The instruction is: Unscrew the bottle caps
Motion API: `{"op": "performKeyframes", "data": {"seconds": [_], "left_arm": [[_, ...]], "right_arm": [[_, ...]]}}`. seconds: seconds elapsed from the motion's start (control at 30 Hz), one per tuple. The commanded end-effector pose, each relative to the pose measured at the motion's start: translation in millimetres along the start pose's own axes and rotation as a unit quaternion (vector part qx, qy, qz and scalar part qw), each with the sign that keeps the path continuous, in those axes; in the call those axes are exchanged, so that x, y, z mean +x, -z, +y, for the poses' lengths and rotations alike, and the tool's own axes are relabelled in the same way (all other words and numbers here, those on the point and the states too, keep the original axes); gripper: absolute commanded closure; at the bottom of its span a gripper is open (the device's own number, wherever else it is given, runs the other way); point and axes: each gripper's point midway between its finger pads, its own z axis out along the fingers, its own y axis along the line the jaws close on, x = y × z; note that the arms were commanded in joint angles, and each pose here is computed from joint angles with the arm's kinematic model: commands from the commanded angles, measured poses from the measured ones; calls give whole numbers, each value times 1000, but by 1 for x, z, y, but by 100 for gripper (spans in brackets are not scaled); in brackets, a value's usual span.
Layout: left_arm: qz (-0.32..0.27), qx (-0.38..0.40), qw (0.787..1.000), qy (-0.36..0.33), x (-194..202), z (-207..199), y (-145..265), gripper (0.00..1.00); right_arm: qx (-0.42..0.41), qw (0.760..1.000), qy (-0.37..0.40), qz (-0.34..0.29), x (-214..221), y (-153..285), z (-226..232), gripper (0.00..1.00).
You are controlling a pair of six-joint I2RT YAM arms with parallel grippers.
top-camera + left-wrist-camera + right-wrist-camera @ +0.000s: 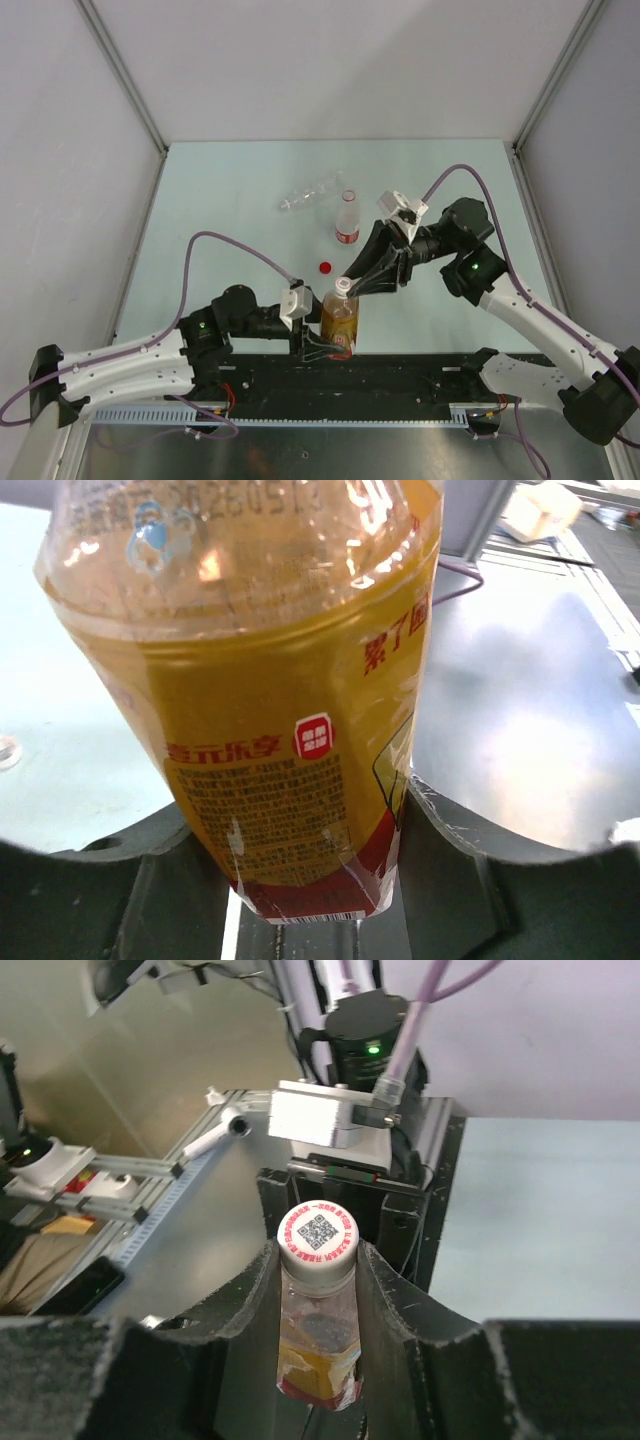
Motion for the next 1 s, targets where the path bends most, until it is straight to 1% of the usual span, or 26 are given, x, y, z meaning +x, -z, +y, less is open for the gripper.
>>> {"op": "performKeyframes", "data": {"seconds": [0.0, 0.1, 0.23, 0.3, 0.37, 0.5, 0.67, 0.97], "left_arm": [[-24, 153, 986, -57, -15, -52, 2, 100], [-18, 199, 978, -65, -16, -65, 3, 100], [-14, 271, 959, -78, -20, -86, 9, 100], [-13, 293, 953, -80, -22, -91, 11, 100], [-11, 299, 951, -77, -22, -93, 11, 100], [-7, 276, 959, -66, -20, -85, 6, 100], [-13, 223, 973, -56, -17, -70, 2, 100], [-45, 116, 991, -53, -18, -41, 7, 100]], "right_arm": [[-35, 998, 58, -8, -14, 4, 17, 91], [-45, 996, 73, -9, -18, 6, 27, 90], [-57, 995, 87, -8, -20, 8, 34, 88], [-59, 994, 89, -7, -20, 8, 35, 87], [-58, 995, 86, -7, -19, 7, 33, 86], [-54, 996, 73, -5, -16, 6, 28, 81], [-35, 997, 68, -10, -17, 6, 20, 79], [56, 996, 61, -27, -19, 13, -13, 79]]}}
